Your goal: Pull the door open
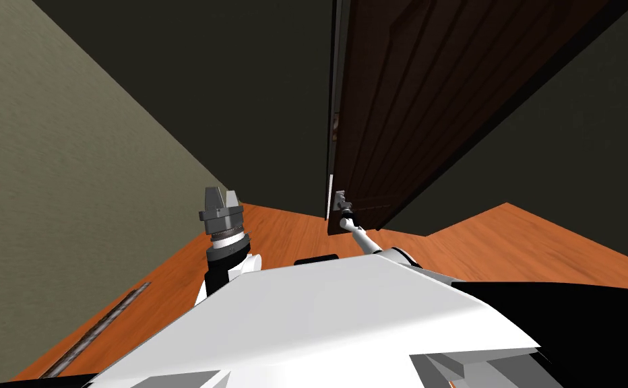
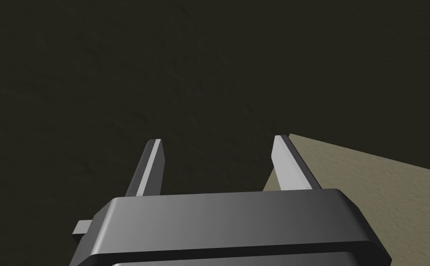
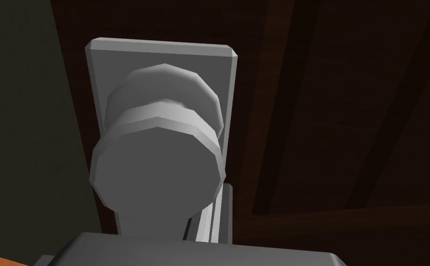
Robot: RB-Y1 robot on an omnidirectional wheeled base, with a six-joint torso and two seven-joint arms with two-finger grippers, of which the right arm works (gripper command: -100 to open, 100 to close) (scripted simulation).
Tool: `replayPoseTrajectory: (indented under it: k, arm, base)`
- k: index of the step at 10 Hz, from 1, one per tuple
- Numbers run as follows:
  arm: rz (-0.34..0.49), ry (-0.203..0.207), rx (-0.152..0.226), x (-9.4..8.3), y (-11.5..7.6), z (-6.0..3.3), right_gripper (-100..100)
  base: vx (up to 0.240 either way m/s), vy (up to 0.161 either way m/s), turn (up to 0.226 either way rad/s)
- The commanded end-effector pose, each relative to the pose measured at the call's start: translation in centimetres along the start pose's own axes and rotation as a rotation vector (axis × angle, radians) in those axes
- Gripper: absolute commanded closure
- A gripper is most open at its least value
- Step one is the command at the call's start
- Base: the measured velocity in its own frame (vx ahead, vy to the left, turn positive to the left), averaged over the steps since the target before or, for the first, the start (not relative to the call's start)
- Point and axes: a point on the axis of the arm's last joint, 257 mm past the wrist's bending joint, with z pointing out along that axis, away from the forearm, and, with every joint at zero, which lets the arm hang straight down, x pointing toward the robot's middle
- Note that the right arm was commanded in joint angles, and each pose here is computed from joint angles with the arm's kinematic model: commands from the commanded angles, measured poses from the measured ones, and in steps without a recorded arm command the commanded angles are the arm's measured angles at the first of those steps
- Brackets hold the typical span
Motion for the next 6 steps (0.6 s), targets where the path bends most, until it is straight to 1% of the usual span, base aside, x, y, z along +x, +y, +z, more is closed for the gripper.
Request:
replayPoseTrajectory:
  k: [1,2,3,4,5,6]
  arm:
    - [0.068,0.016,0.023,1.2,-2.3,0.32,-100]
    - [0.068,0.016,0.023,1.2,-2.3,0.32,-100]
    - [0.051,-0.006,0.002,-0.1,-0.4,-0.05,-100]
    - [0.054,-0.028,0.0,-0.3,0.2,0.58,-100]
    - [0.057,-0.036,0.005,0.0,0.2,1.11,-100]
    - [0.058,-0.04,0.007,0.2,0.2,1.38,-100]
  base:
    - [-0.101,-0.029,0.038]
    - [-0.082,-0.017,0.02]
    - [-0.02,-0.028,-0.049]
    - [0.005,-0.005,-0.136]
    - [0.006,0.034,-0.125]
    - [0.004,0.045,-0.052]
